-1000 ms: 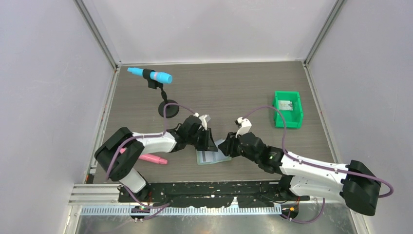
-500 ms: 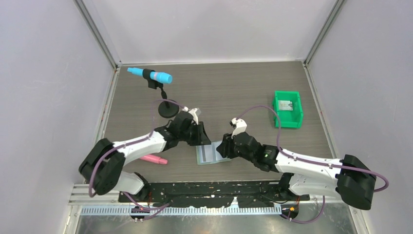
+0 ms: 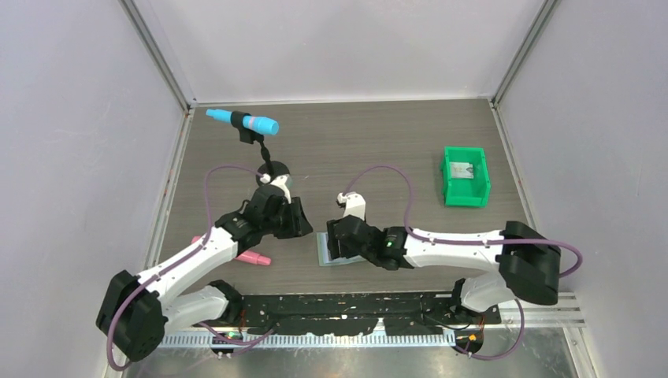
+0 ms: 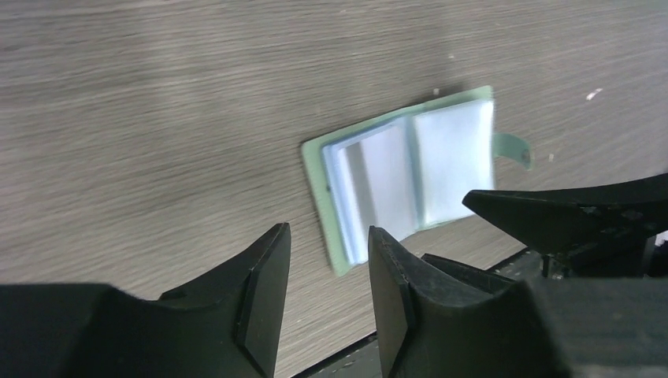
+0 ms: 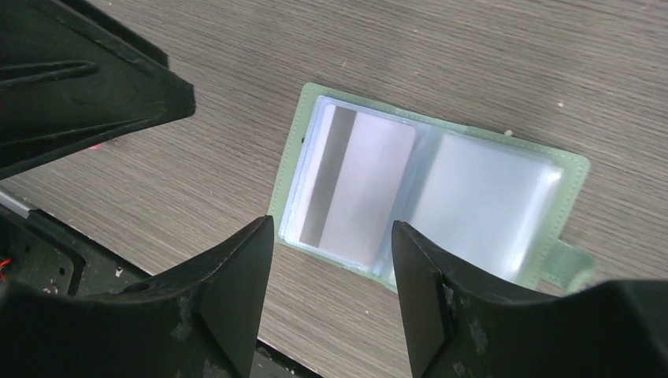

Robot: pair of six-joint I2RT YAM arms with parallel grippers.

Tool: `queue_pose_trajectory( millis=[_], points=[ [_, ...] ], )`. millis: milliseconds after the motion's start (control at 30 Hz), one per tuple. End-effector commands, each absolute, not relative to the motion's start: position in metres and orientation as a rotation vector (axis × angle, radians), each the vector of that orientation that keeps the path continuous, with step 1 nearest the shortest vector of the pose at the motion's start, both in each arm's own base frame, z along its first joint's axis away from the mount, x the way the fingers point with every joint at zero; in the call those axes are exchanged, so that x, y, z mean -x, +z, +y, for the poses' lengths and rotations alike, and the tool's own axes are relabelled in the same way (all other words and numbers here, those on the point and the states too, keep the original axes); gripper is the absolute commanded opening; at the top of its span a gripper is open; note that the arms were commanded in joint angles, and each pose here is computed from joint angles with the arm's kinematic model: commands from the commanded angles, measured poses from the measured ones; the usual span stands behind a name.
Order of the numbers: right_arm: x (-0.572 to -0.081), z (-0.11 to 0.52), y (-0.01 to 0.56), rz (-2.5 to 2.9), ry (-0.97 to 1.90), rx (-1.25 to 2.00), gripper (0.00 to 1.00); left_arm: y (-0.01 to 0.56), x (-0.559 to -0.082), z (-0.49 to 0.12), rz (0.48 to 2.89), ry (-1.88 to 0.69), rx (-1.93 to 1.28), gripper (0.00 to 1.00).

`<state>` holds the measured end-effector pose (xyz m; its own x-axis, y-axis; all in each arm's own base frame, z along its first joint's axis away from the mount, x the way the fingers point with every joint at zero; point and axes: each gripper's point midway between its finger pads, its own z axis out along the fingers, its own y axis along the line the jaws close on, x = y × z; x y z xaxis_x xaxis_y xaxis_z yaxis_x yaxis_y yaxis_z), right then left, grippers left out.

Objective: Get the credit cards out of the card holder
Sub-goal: Remove the credit card from the card holder.

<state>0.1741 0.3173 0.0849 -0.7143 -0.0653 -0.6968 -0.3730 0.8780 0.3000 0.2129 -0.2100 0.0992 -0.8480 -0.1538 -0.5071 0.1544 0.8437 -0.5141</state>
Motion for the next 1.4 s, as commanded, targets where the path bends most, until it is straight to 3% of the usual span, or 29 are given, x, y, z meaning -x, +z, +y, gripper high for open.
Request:
queue_pose_trajectory(
  millis=[0,700,867,1033,1367],
  points=[
    [-0.181,0.330,0.086,2.317,0.478,0.309,0.64,0.094,-0.210,-0.178,2.474,-0.582,0.041,0.44],
    [-0.176,0.342,0.032,2.416,0.254,0.454,0.65,0.066,-0.203,-0.184,2.546,-0.621,0.009,0.45],
    [-0.173,0.343,0.025,2.426,0.270,0.462,0.58,0.066,-0.203,-0.189,2.554,-0.647,-0.012,0.43],
    [-0.173,0.345,0.033,2.401,0.336,0.444,0.43,0.067,-0.203,-0.191,2.558,-0.659,-0.023,0.42],
    [-0.170,0.348,0.040,2.408,0.458,0.406,0.38,0.070,-0.202,-0.196,2.569,-0.685,-0.031,0.41]
  ],
)
